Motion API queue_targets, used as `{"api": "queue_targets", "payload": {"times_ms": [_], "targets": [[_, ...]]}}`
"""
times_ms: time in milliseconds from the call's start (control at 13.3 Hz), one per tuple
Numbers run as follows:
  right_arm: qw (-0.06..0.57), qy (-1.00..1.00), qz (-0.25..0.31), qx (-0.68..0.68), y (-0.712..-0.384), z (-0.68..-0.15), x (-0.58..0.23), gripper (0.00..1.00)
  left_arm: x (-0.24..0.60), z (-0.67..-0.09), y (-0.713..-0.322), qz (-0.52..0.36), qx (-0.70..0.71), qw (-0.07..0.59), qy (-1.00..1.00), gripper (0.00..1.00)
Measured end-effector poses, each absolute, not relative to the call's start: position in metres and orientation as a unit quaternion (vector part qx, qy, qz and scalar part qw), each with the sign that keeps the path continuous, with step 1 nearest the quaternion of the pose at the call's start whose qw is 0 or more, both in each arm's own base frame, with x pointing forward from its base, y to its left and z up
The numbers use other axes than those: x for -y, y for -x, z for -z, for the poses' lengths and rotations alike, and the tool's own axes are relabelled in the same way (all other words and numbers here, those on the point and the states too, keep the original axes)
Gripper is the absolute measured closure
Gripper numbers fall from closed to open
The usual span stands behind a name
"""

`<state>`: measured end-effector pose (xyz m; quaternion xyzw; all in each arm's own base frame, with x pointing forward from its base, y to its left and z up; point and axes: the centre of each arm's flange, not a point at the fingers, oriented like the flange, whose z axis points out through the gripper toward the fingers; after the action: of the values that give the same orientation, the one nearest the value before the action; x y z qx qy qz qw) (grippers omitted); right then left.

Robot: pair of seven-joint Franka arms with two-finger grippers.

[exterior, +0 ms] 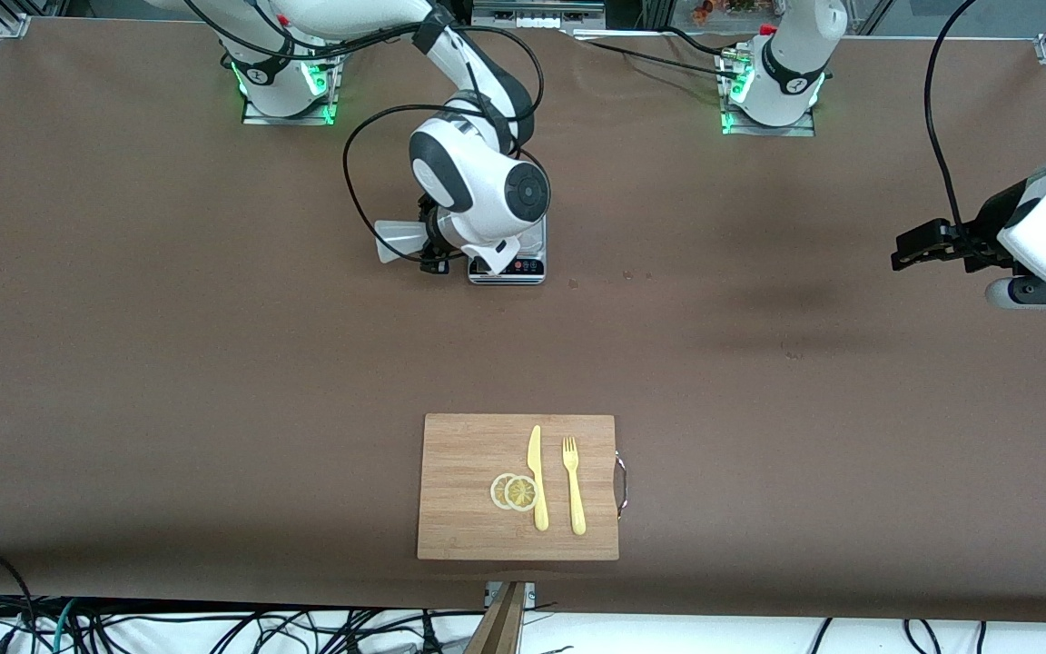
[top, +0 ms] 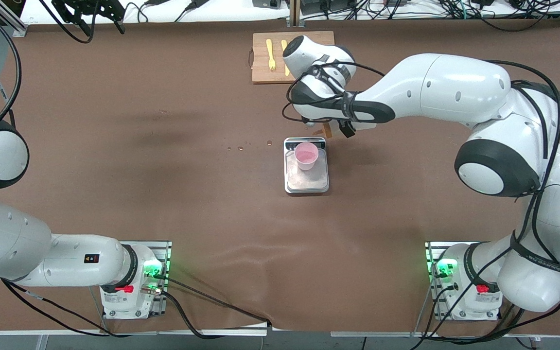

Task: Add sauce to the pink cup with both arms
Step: 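Tilt the bottle nozzle into the pink cup with the right gripper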

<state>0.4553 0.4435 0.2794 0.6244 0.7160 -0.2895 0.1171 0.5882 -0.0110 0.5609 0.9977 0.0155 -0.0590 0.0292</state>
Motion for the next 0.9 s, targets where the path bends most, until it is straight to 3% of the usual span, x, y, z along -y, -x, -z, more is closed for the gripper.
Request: {"api": "queue_targets", "payload": {"times_ms": [375,899], "targets": [[0.146,-0.615,0.310,-0.710,-0.449,-0.289,-0.447,0.67,0.011,-0.561,-0.588,0.059,-0.015,0.029,-0.998,0.00],[0.141,-0.620,0.298,-0.712,-0.454,-0.293,-0.452,0.67,0.013,-0.561,-0.588,0.059,-0.014,0.029,-0.998,0.00]]}}
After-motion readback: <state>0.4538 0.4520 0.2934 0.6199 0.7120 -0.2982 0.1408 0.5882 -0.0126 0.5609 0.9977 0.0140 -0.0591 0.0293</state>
